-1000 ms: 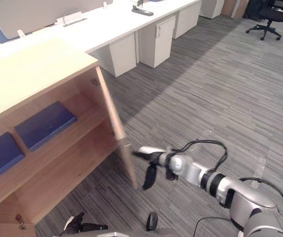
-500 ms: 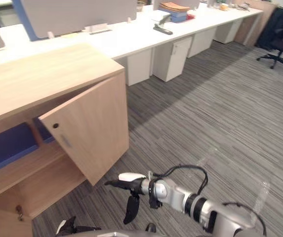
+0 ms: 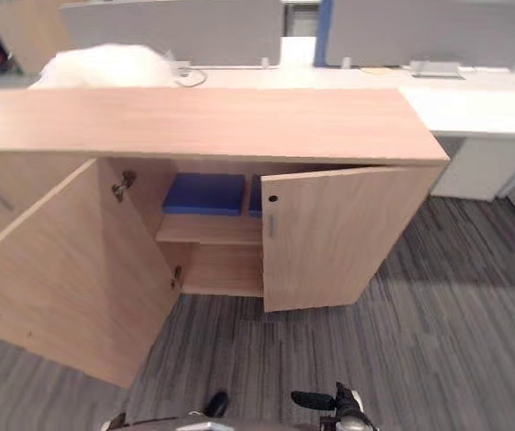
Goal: Walk over to the cabinet, pick up the folder, carry it to the office cabinet, place the folder inside the office cabinet, then close the office cabinet door
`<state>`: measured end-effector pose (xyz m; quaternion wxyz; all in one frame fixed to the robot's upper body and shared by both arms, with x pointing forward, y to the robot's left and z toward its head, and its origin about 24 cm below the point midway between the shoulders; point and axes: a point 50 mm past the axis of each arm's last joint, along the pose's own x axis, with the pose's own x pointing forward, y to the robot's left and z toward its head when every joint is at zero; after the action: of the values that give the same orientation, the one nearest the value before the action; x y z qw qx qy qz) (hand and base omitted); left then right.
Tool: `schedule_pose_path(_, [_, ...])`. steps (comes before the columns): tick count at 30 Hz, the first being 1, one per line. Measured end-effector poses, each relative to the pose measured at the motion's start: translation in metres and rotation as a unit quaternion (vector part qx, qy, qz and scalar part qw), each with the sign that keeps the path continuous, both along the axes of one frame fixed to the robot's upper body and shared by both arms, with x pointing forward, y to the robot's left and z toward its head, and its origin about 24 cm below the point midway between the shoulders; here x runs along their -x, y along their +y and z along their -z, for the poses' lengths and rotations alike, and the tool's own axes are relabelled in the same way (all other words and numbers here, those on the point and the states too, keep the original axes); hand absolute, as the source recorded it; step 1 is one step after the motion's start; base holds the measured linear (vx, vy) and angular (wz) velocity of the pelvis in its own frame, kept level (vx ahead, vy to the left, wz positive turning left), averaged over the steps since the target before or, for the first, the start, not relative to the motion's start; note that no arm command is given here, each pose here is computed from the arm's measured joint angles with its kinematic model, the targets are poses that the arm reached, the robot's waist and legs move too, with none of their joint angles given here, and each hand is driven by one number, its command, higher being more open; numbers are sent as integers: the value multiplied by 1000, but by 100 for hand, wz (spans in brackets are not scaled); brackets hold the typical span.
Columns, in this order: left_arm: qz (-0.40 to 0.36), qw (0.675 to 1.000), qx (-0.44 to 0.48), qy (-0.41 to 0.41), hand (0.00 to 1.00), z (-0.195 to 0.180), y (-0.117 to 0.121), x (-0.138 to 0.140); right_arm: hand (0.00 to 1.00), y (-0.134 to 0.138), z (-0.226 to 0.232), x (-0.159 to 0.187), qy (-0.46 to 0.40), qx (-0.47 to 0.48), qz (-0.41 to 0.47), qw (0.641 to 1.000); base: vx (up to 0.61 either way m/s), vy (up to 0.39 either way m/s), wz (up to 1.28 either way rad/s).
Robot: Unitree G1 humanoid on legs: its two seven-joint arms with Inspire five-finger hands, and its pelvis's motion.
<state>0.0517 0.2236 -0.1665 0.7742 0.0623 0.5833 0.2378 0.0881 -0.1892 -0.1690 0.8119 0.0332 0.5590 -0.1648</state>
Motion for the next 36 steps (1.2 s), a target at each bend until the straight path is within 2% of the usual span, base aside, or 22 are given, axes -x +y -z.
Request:
schedule_pose_path(3, [-5,1000,2,-17,100,-2,1,-3,100,-2,1,8,4,-4,76,997,73,-82,64])
schedule_pose_path(6, [14,998,-2,-67,100,-9,2,-30,100,-8,0,10,-5,-7,151,989,-18,-42,99])
schedule_pose_path(8, [33,996,-8,-79,100,-12,0,-39,100,-19,0,18,4,2,193,981,33,-19,108])
schedule_pose_path(12, [134,989,-4,-63,100,-10,-10,-42,100,-33,0,36,15,19,233,972,146,127,103])
schedule_pose_path(13, [156,986,-4,-64,100,-12,-6,-48,100,-30,1,39,19,10,253,967,149,189,126])
schedule_pose_path(17, [176,983,-4,-60,100,-13,0,-49,100,-17,5,50,41,-15,273,961,10,59,73])
schedule_pose_path(20, [210,976,8,-51,100,-10,-10,-46,100,-20,5,51,38,-14,271,962,-10,-1,36])
schedule_pose_path(22, [206,977,17,-46,100,-8,-13,-40,100,-23,4,50,36,-10,257,966,21,-7,9])
schedule_pose_path(29, [167,983,2,-83,100,-17,-3,-42,100,-19,4,44,35,-7,211,977,-41,-29,6])
schedule_pose_path(33, [31,986,28,-161,100,-26,-7,-54,100,-20,4,45,36,-2,194,980,-48,4,4])
schedule_pose_path(36, [-22,974,47,-220,100,-38,-11,-69,100,-19,4,50,39,-4,194,980,-40,-8,9])
